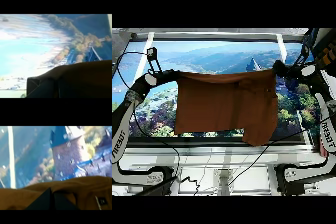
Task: Fold the clothes and pants, and hang the long-sleeved shirts on hangers.
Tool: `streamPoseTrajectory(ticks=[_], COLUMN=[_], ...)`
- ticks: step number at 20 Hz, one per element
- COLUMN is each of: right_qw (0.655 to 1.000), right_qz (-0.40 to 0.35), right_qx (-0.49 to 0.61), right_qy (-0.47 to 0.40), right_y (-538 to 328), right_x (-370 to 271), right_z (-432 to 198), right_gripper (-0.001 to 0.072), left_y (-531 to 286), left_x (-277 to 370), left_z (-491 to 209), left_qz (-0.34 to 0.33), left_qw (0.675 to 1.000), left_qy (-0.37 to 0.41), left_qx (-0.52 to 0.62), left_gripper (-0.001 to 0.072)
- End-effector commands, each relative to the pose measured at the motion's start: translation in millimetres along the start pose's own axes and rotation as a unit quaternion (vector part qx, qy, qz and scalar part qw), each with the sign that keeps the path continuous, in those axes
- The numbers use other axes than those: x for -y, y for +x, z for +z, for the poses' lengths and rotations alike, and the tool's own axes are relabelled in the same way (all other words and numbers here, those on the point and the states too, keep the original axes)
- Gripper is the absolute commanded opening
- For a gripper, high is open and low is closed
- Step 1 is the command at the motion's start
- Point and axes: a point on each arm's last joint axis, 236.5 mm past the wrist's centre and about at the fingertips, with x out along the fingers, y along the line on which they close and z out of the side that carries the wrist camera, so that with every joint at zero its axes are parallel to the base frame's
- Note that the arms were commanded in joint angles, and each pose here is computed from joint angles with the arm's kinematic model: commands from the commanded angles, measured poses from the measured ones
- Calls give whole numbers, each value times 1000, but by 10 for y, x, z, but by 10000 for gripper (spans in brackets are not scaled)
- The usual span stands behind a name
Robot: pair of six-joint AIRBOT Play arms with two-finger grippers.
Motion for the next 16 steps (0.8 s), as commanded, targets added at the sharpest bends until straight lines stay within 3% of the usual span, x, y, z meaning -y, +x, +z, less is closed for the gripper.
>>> streamPoseTrajectory(ticks=[1,10,14,15,16], right_qw=[994,960,964,965,966], right_qz=[-30,-129,-127,-125,-125], right_qx=[-95,-220,-203,-198,-195], right_qy=[-35,-114,-116,-115,-116], right_y=[-24,-281,-244,-232,-228], right_x=[190,765,749,741,738], right_z=[-437,-920,-848,-826,-814], right_gripper=[15,14,19,121,356], left_y=[-16,-228,-210,-204,-209], left_x=[-137,-176,-181,-184,-183], left_z=[-402,-1084,-1325,-1336,-1329], left_qz=[7,-3,-10,-10,-10], left_qw=[996,971,960,960,960], left_qy=[30,50,44,44,43], left_qx=[-84,-233,-275,-277,-276], left_gripper=[18,18,21,122,431])
